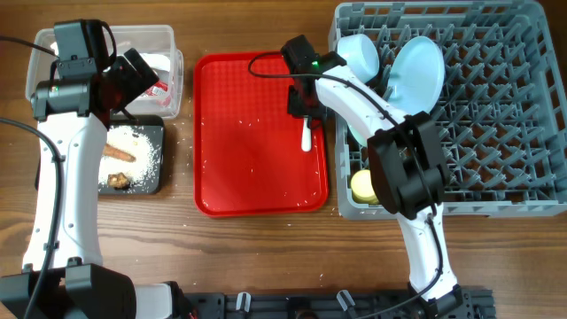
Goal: Sort waste into correct bins and load items into the dishwasher rack
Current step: 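Grasp the white spoon on the red tray with the right gripper, then carry the white spoon into the rack and release it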
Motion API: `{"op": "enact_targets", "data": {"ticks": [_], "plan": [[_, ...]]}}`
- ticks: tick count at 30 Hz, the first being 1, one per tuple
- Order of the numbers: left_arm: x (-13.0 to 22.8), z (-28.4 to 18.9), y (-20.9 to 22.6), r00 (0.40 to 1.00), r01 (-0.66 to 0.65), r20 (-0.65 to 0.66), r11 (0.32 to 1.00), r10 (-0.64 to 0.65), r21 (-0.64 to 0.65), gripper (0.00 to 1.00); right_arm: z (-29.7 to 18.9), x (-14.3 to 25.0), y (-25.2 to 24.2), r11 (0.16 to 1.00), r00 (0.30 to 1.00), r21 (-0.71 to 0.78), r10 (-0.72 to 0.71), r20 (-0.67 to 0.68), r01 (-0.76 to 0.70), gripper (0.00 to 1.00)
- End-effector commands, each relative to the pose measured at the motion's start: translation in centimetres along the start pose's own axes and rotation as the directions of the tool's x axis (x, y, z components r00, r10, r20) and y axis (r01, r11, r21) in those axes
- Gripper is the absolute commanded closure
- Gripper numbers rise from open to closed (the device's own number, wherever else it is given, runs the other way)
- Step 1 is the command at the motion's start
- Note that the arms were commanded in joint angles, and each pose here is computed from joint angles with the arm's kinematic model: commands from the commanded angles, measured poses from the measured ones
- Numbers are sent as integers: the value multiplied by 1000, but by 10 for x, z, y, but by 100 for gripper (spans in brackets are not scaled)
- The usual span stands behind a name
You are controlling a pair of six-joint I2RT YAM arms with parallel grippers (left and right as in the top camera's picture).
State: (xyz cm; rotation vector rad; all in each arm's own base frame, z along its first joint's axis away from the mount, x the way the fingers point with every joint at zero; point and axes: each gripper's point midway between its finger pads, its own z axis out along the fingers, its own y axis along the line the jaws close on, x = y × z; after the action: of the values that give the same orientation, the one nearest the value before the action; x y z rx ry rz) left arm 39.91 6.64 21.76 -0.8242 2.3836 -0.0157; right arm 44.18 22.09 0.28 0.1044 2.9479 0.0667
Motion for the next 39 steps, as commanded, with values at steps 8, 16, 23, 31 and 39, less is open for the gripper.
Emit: {"op": "enact_targets", "data": {"ticks": [8,16,23,31,39], "plan": [[-1,0,-2,1000,-25,3,1000,25,6,0,21,19,6,998,995,-66,-12,-100,5,90],[-1,0,-2,1000,-25,3,1000,25,6,0,-66,0,23,975,991,-178,-132,8,131,90],[-1,0,-2,1000,-25,3,1000,25,6,0,-226,-10,12,942,946,-248,-152,286,226,90],[-1,0,-2,1000,-25,3,1000,25,6,0,-325,1,-161,957,857,-36,273,437,-287,90],[-1,0,-2,1000,-25,3,1000,25,6,0,-259,53,-288,618,626,134,718,305,-775,96]]}}
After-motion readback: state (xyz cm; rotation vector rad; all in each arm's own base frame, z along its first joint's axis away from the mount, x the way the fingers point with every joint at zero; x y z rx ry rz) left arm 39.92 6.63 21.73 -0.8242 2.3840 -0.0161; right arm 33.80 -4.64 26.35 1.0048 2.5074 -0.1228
